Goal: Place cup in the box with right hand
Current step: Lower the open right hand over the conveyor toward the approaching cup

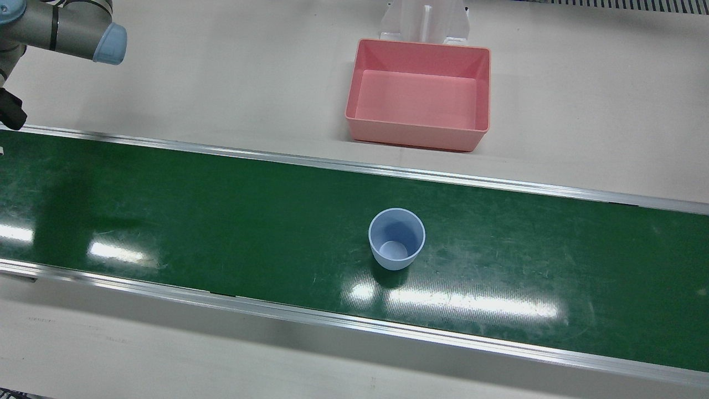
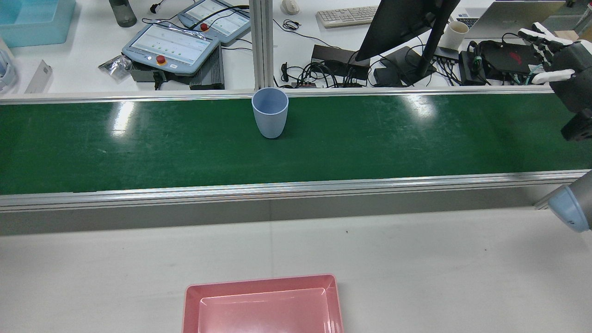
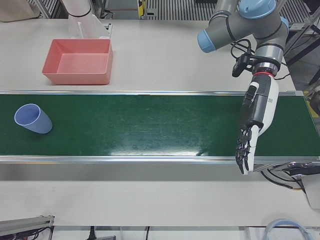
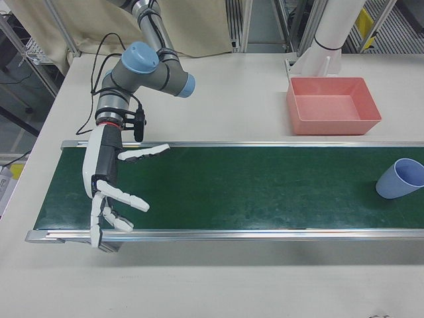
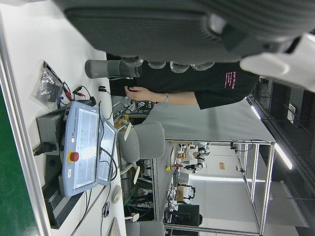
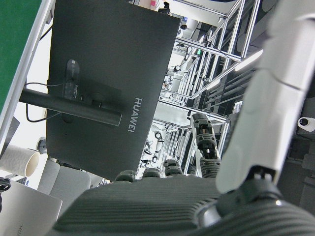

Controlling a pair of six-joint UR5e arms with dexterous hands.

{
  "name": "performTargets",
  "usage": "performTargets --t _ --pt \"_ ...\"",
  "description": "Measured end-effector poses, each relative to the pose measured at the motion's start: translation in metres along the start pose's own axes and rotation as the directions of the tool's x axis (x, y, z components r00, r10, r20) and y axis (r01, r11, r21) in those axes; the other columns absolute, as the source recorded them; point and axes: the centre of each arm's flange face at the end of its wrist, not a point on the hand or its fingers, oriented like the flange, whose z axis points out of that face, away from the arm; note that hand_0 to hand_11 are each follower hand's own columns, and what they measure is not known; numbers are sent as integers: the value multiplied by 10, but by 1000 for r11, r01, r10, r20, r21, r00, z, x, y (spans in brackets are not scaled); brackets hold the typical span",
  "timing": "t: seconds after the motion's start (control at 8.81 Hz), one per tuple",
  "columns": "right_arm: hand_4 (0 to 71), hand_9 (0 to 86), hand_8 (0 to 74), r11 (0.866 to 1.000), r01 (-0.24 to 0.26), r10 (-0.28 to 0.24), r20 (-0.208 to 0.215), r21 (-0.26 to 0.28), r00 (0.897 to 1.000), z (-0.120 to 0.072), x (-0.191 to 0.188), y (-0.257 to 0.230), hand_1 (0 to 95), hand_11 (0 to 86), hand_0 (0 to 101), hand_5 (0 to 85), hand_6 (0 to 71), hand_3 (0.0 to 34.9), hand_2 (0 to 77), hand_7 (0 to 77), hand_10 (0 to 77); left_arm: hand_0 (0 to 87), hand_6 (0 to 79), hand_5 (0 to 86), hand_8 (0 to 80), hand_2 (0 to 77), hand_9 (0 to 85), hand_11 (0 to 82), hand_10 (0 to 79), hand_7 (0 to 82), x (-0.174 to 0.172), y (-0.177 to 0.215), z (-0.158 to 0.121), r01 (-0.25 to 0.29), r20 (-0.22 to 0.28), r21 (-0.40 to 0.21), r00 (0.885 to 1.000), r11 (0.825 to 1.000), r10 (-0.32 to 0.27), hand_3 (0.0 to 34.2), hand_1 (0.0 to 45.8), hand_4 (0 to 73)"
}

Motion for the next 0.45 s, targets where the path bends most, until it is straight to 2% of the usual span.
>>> performTargets --t 0.11,0.23,0.34,0.45 --pt "164 54 33 1000 -1 1 0 -4 1000 2 0 2 33 44 555 16 11 2 5 82 33 0 0 0 0 16 0 0 0 5 0 0 0 0 0 0 1000 1000 0 0 5 11" --pt "109 11 0 1000 -2 2 -1 -8 1000 3 1 4 82 11 599 44 11 0 5 87 5 0 0 0 0 16 0 0 0 5 0 0 0 0 0 0 1000 1000 0 0 5 11" --pt "109 11 0 1000 -4 4 -5 -12 1000 3 3 6 76 11 638 44 33 1 5 104 5 0 0 5 0 16 0 0 0 5 0 0 0 0 0 0 1000 1000 0 0 5 11" --pt "109 11 0 1000 -6 5 -11 -16 1000 4 6 9 131 11 656 49 33 1 5 104 5 0 0 5 0 16 0 0 0 5 0 0 0 0 0 0 1000 1000 0 0 5 11"
